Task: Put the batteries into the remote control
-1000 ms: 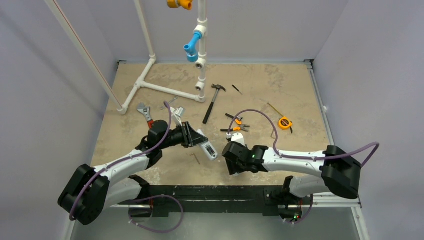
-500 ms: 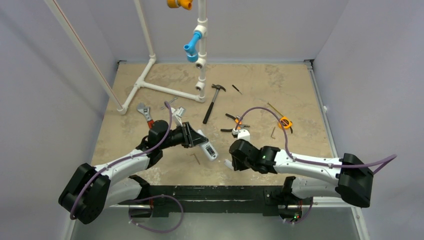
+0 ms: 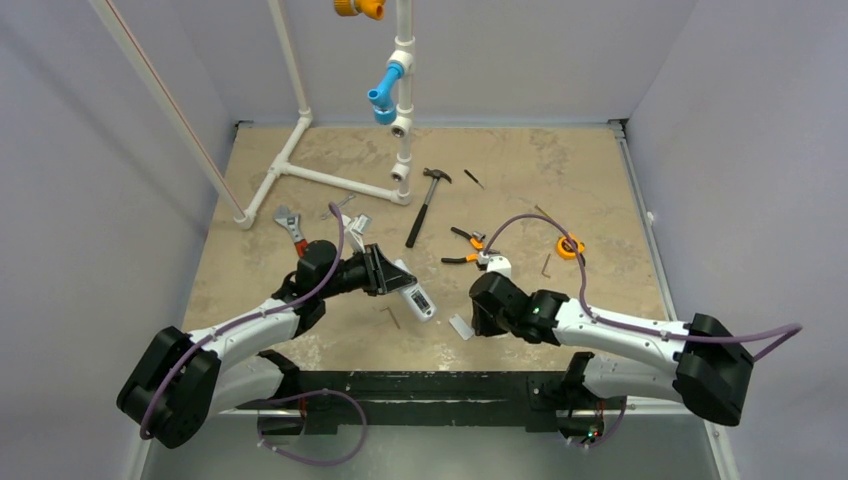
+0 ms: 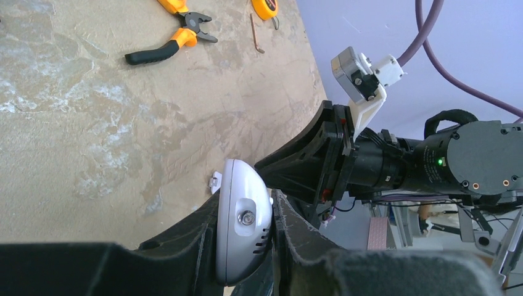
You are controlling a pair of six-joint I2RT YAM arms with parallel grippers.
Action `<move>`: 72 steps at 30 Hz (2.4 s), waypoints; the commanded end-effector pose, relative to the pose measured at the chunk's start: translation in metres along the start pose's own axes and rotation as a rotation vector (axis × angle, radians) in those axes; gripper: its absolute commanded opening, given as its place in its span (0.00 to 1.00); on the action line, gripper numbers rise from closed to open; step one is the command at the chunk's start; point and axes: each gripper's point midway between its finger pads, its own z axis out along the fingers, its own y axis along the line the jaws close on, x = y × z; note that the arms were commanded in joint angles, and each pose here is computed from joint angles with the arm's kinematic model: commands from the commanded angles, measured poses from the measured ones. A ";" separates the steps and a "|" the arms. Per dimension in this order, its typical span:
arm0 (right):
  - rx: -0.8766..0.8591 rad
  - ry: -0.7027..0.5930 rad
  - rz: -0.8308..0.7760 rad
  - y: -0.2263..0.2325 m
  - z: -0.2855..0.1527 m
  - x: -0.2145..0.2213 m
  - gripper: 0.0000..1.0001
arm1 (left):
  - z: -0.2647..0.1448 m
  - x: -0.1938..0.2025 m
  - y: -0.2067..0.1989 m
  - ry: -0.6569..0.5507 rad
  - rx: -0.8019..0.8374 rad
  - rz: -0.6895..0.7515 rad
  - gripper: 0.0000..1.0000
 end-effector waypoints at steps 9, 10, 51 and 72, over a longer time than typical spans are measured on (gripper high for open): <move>-0.032 -0.018 -0.048 0.007 -0.004 -0.018 0.37 | 0.000 -0.017 -0.021 -0.041 0.067 0.056 0.00; -0.013 -0.023 -0.035 0.005 -0.003 -0.019 0.32 | -0.001 -0.017 -0.022 -0.043 0.069 0.055 0.00; -0.175 0.122 -0.126 0.050 0.035 0.020 0.00 | -0.020 -0.041 -0.009 -0.131 -0.013 0.053 0.00; -0.269 0.014 -0.067 0.094 0.061 -0.011 0.00 | -0.070 -0.068 0.017 -0.307 -0.327 0.151 0.00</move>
